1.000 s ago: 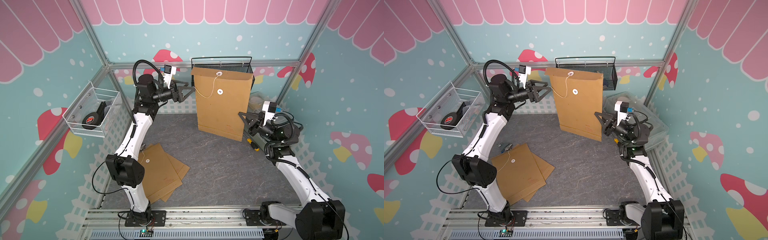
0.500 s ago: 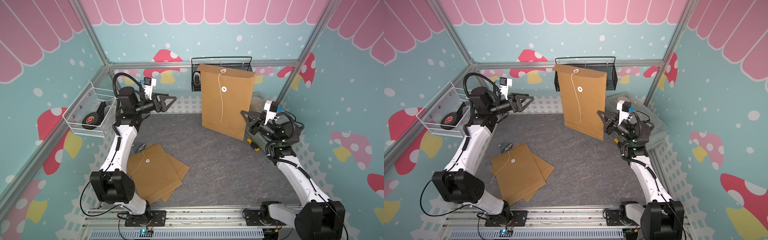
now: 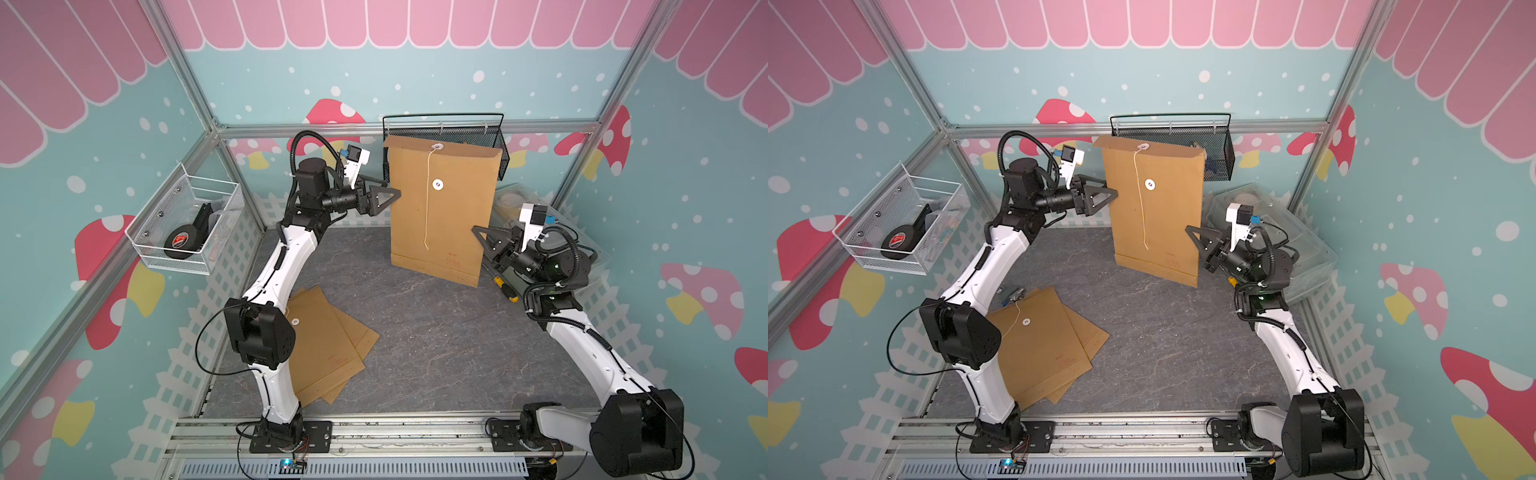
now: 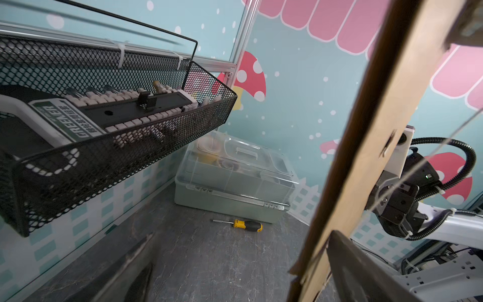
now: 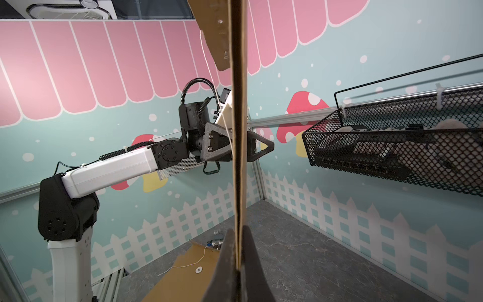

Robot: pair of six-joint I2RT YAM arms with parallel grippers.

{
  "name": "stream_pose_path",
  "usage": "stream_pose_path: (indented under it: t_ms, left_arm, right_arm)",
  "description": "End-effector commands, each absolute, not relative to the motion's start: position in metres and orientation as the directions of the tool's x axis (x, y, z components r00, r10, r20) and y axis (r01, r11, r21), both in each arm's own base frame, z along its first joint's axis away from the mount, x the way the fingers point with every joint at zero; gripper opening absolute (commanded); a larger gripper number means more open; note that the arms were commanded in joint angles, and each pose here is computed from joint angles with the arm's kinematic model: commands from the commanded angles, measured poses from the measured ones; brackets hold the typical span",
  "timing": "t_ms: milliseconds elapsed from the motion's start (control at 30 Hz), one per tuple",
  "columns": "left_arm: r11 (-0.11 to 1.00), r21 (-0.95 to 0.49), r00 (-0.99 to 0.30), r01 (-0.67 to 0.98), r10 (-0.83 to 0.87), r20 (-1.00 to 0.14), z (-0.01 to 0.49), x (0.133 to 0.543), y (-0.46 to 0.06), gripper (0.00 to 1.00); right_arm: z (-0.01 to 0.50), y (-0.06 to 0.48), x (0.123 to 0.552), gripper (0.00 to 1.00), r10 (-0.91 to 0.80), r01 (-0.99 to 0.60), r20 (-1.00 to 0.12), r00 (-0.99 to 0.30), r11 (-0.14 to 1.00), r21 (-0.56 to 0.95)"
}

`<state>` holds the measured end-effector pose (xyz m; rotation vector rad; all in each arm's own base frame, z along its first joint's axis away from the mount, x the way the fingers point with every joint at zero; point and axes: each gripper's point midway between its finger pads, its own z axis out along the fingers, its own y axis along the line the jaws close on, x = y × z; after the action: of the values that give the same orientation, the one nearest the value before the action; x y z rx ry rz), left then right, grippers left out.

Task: Close the mouth of the file bag
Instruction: Pick up the file bag from the center of the board.

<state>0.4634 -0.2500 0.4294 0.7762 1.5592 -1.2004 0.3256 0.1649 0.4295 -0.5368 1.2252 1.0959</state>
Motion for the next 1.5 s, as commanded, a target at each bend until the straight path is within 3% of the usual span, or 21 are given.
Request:
stream_pose_path:
  t_ms: [0,200,333,633,867,1167,1200,1333,1467]
  left_arm:
    - [0.187,-0.250,-0.246,0.950,-0.048,-0.968,0.447,0.433,-0.270,0.97]
    - [0.069,-0.243,-0.229,0.968,-0.166,-0.959,0.466,0.417,-0.266,0.91]
    - [-0.002,-0.244,-0.241,0.970,-0.187,-0.953,0.483,0.406,-0.266,0.80]
    - [0.019,-0.238,-0.234,0.971,-0.138,-0.963,0.482,0.404,-0.268,0.56]
    - [-0.001,-0.239,-0.236,0.971,-0.157,-0.959,0.487,0.404,-0.267,0.27]
    - [0.006,-0.267,-0.261,0.964,-0.196,-0.945,0.490,0.404,-0.264,0.00]
    - [0.017,-0.271,-0.262,0.962,-0.203,-0.943,0.490,0.405,-0.263,0.00]
    - [0.092,-0.291,-0.261,0.952,-0.253,-0.932,0.489,0.413,-0.253,0.00]
    - [0.204,-0.297,-0.228,0.933,-0.301,-0.926,0.489,0.418,-0.244,0.00]
  right_arm:
    - [0.444,0.166,0.315,0.00,0.411,-0.909,-0.912,-0.008,0.377,0.179]
    - [0.443,0.169,0.314,0.00,0.404,-0.916,-0.915,-0.017,0.360,0.176]
    - [0.437,0.169,0.318,0.00,0.400,-0.912,-0.916,-0.034,0.362,0.192]
    - [0.430,0.169,0.327,0.00,0.395,-0.901,-0.917,-0.059,0.374,0.219]
    - [0.423,0.169,0.332,0.00,0.386,-0.892,-0.919,-0.080,0.384,0.239]
    - [0.407,0.165,0.348,0.00,0.382,-0.840,-0.914,-0.136,0.444,0.311]
    - [0.403,0.163,0.354,0.02,0.383,-0.818,-0.911,-0.154,0.467,0.336]
    - [0.382,0.141,0.378,0.40,0.408,-0.656,-0.887,-0.217,0.612,0.442]
    - [0.352,0.109,0.388,0.50,0.424,-0.417,-0.864,-0.270,0.758,0.502]
